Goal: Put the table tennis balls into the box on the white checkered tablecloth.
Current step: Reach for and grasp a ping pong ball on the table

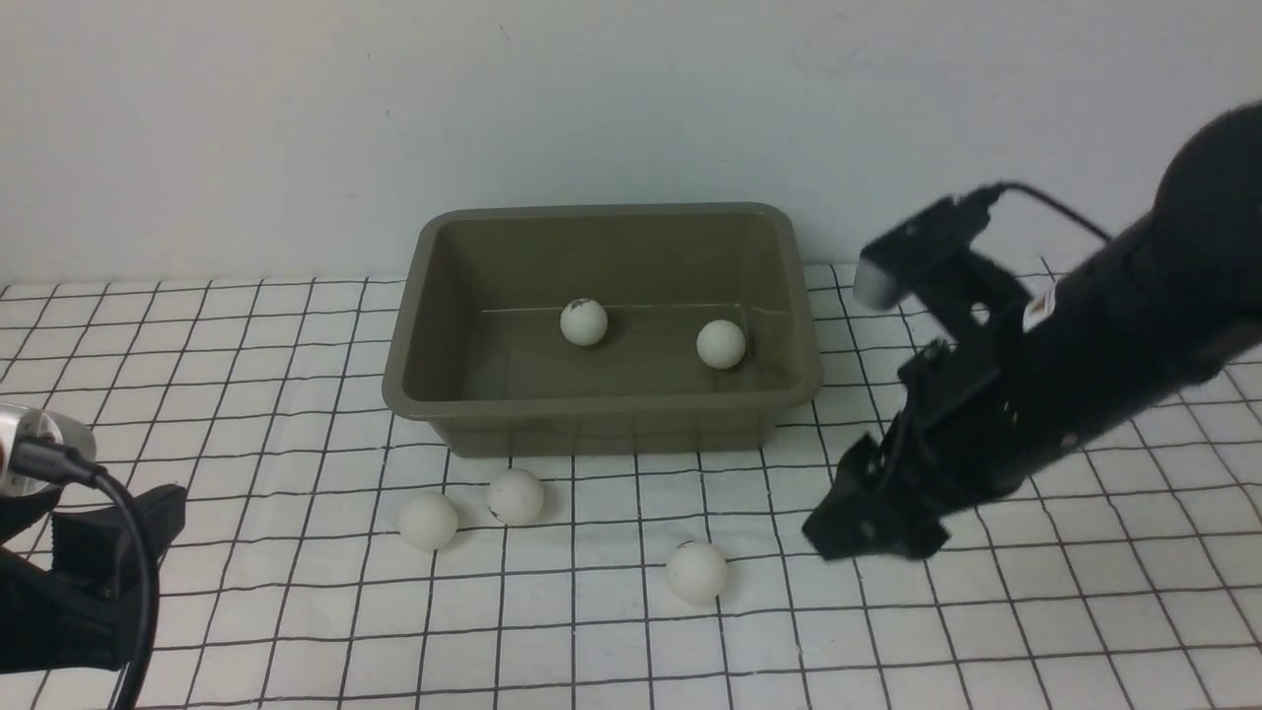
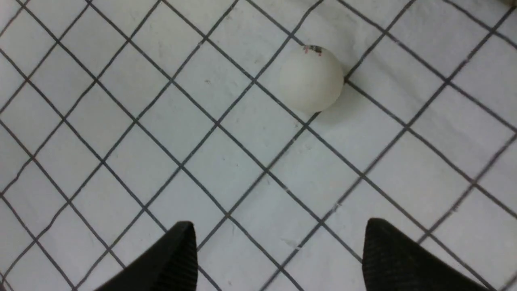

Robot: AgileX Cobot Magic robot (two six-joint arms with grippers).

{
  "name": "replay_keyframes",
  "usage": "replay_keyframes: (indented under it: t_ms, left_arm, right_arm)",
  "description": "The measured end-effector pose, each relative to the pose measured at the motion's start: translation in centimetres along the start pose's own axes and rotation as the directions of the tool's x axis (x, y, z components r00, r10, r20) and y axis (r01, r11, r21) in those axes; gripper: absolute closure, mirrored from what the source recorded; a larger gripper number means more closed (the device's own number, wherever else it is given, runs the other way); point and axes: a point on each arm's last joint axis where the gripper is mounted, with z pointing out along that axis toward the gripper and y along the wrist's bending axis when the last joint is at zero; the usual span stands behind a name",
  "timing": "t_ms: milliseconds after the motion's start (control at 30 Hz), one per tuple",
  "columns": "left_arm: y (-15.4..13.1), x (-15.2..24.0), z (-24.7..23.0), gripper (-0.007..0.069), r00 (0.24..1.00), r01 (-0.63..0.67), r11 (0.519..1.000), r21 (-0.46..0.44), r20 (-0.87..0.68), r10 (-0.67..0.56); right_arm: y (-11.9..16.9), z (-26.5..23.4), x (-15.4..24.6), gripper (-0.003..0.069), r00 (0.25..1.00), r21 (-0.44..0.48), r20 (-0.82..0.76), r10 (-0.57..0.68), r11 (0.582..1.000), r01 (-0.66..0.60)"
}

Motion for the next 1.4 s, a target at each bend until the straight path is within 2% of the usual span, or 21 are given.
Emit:
replay_keyframes:
  t_ms: [200,600,767,867,967,1200,1400]
  left_arm:
    - [-0.1,0.1,0.0,0.0133,1.000,0.000,1.000,0.009,-0.015,0.000]
    - [-0.1,0.2,0.0,0.0133,1.000,-0.002,1.000,0.010,-0.017,0.002]
    - [-0.1,0.2,0.0,0.0133,1.000,-0.008,1.000,0.010,-0.017,0.008]
    - [-0.1,0.2,0.0,0.0133,1.000,-0.010,1.000,0.011,-0.017,0.010]
    - [-0.1,0.2,0.0,0.0133,1.000,-0.016,1.000,0.010,-0.017,0.016]
    - [-0.1,0.2,0.0,0.0133,1.000,-0.022,1.000,0.010,-0.017,0.022]
    - [-0.1,0.2,0.0,0.0133,0.999,-0.027,1.000,0.011,-0.017,0.028]
  right_arm:
    - [1.6,3.8,-1.0,0.0156,0.998,0.017,0.046,-0.034,0.999,0.033]
    - [-0.6,10.7,-2.9,0.0146,0.998,0.061,-0.024,-0.062,0.996,0.063]
    - [-1.1,12.1,-3.5,0.0146,0.997,0.074,-0.013,-0.071,0.995,0.072]
    - [-1.3,12.7,-3.4,0.0183,0.997,0.075,-0.034,-0.071,0.994,0.074]
    - [-1.4,12.9,-3.1,0.0301,0.996,0.084,-0.053,-0.076,0.993,0.080]
    - [-1.8,11.6,-3.2,0.0295,0.990,0.127,-0.081,-0.115,0.984,0.125]
    - [-2.2,6.3,-3.1,0.0295,0.976,0.164,-0.162,-0.148,0.971,0.174]
